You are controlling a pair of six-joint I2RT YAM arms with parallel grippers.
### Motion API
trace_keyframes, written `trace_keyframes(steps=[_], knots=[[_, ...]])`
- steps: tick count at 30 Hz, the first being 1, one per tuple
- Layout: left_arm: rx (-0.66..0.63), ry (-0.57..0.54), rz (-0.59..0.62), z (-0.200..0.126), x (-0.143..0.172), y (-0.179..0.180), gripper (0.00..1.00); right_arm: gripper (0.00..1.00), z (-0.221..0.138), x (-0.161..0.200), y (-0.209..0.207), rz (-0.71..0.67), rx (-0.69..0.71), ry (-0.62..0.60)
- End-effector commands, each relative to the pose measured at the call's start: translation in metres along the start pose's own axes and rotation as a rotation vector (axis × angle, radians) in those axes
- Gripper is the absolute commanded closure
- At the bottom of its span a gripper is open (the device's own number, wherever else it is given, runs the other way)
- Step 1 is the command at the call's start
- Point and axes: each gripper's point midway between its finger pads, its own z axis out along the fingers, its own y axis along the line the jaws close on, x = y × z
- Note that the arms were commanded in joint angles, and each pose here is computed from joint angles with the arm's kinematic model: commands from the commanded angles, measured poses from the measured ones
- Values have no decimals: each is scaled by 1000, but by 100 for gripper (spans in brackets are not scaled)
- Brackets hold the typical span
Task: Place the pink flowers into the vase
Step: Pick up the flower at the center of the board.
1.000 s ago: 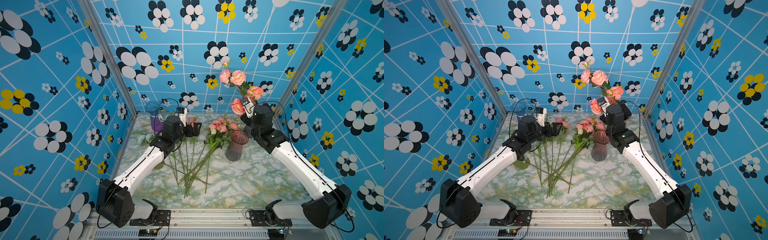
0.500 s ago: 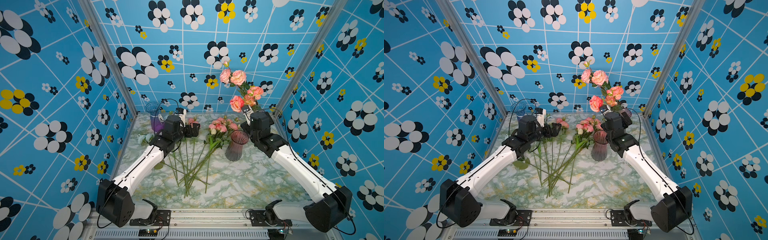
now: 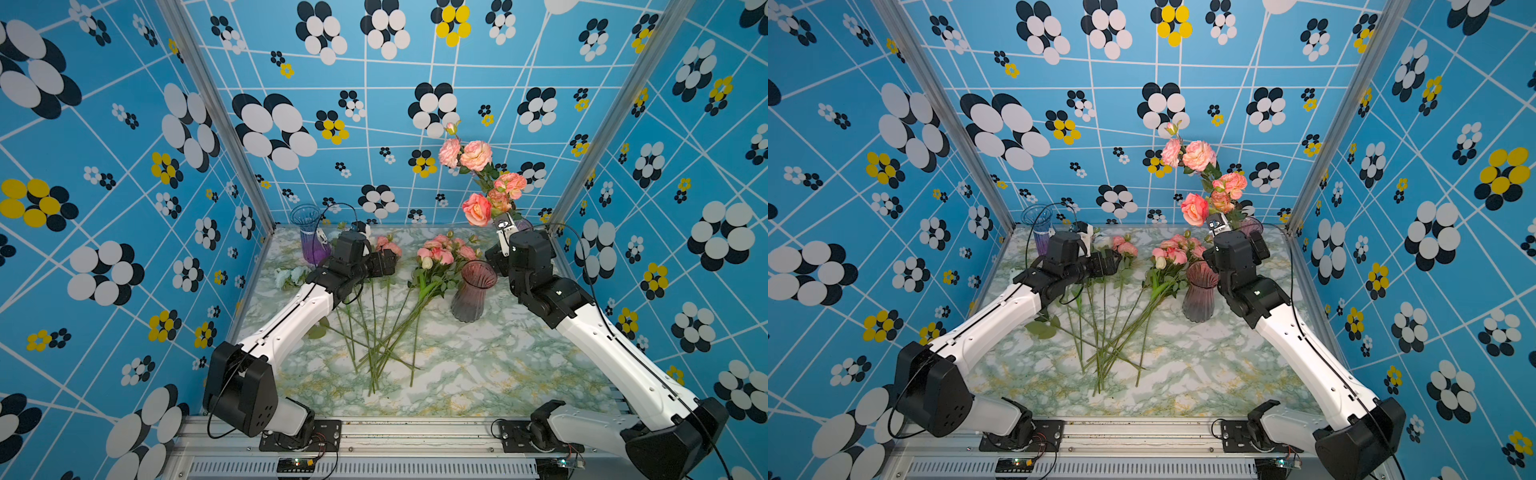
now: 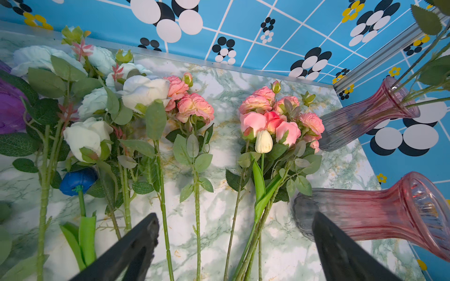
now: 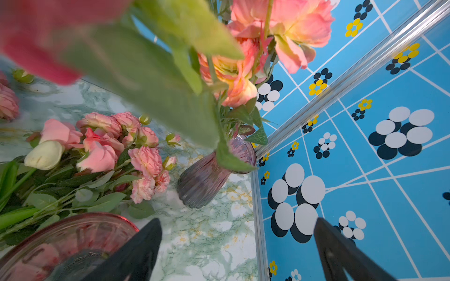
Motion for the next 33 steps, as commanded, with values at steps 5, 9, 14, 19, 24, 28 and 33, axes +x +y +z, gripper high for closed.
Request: trace_keyframes(steps=[5, 9, 14, 19, 24, 28, 33], knots=[[-10, 99, -98, 15, 12, 11, 0, 1, -23, -4, 11, 46, -73, -23], [5, 149, -128, 25, 23, 15, 1, 1, -36, -14, 28, 36, -131, -57], [35, 251, -158, 39, 42, 13, 0, 1, -54, -26, 56, 66, -244, -125], [60, 356, -183, 56, 61, 11, 6, 1, -72, -41, 95, 55, -355, -182], [-2, 438, -169, 70, 82, 26, 14, 1, -72, -47, 126, 24, -422, -183], [-50, 487, -158, 79, 99, 40, 18, 1, -72, -53, 136, 42, -452, -198], [-55, 546, -168, 92, 118, 45, 26, 1, -69, -57, 147, 37, -478, -200]])
